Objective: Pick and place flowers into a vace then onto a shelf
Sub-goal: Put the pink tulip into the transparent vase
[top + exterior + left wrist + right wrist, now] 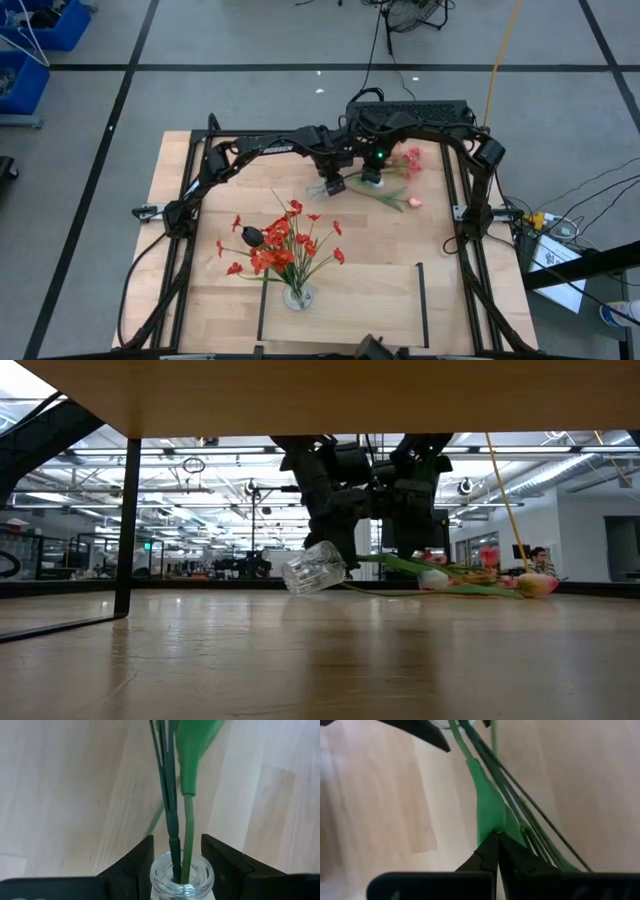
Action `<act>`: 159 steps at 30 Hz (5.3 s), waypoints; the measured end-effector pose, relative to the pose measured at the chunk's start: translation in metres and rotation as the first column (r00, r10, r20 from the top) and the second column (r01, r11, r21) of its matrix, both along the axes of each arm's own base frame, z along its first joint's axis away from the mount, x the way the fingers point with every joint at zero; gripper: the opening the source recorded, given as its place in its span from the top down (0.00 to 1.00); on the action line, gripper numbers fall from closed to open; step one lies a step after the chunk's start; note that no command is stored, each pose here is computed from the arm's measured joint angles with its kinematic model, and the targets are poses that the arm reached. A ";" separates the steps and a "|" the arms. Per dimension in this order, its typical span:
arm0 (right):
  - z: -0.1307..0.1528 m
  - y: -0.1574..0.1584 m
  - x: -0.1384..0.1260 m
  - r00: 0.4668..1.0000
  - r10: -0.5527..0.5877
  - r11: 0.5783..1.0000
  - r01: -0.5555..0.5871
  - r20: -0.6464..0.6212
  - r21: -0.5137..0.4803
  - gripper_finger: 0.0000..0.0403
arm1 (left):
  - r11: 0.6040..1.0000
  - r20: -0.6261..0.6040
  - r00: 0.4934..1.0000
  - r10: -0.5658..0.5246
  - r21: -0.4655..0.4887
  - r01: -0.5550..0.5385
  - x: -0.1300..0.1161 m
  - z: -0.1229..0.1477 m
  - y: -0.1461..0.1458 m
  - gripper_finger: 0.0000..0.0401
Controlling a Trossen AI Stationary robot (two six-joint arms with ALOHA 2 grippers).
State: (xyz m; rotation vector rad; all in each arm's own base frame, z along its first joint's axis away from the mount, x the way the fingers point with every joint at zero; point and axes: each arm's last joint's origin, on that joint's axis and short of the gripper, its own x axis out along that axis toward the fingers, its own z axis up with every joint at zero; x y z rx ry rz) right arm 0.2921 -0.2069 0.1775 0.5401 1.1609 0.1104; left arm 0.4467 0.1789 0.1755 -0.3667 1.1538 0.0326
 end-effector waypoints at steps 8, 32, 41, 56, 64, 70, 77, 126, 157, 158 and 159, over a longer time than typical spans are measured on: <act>0.020 0.000 -0.006 1.000 -0.009 0.996 0.010 0.019 -0.088 1.00 | 0.998 0.098 0.995 0.010 0.065 -0.016 0.005 0.015 0.003 0.63; 0.102 0.015 -0.029 0.968 -0.080 0.963 0.137 0.238 -0.233 1.00 | 0.959 0.472 0.878 0.081 0.203 -0.197 0.028 0.065 0.008 0.63; 0.116 0.022 -0.033 0.945 -0.163 0.971 0.205 0.284 -0.125 1.00 | 0.962 0.563 0.825 0.052 0.194 -0.193 0.039 0.073 -0.002 0.63; 0.135 0.025 -0.043 0.888 -0.331 0.936 0.352 0.320 -0.009 1.00 | 0.950 0.664 0.746 0.049 0.199 -0.239 0.046 0.085 -0.004 0.63; 0.149 0.023 -0.048 0.832 -0.416 0.906 0.414 0.367 0.088 1.00 | 0.946 0.721 0.692 0.039 0.198 -0.259 0.048 0.094 -0.004 0.63; 0.152 0.022 -0.050 0.818 -0.443 0.895 0.424 0.367 0.136 1.00 | 0.942 0.735 0.678 0.033 0.203 -0.267 0.049 0.096 -0.003 0.63; 0.169 0.025 -0.059 0.758 -0.488 0.856 0.513 0.433 0.066 1.00 | 0.933 0.776 0.630 0.031 0.204 -0.297 0.050 0.101 -0.001 0.63; 0.229 0.025 -0.078 0.462 -0.516 0.779 0.604 0.721 0.170 0.98 | 0.918 0.796 0.605 -0.005 0.243 -0.313 0.055 0.097 -0.003 0.63; 0.234 0.057 -0.130 0.267 -0.725 0.302 0.952 0.634 -0.056 0.98 | 0.888 0.839 0.537 0.086 0.180 -0.424 0.046 0.109 0.021 0.63; 0.233 0.059 -0.132 0.236 -0.756 0.260 0.964 0.611 -0.051 0.99 | 0.887 0.840 0.536 0.086 0.180 -0.425 0.046 0.109 0.021 0.63; 0.229 0.060 -0.135 0.216 -0.791 0.227 0.972 0.573 -0.053 0.99 | 0.886 0.840 0.536 0.087 0.180 -0.427 0.045 0.109 0.021 0.63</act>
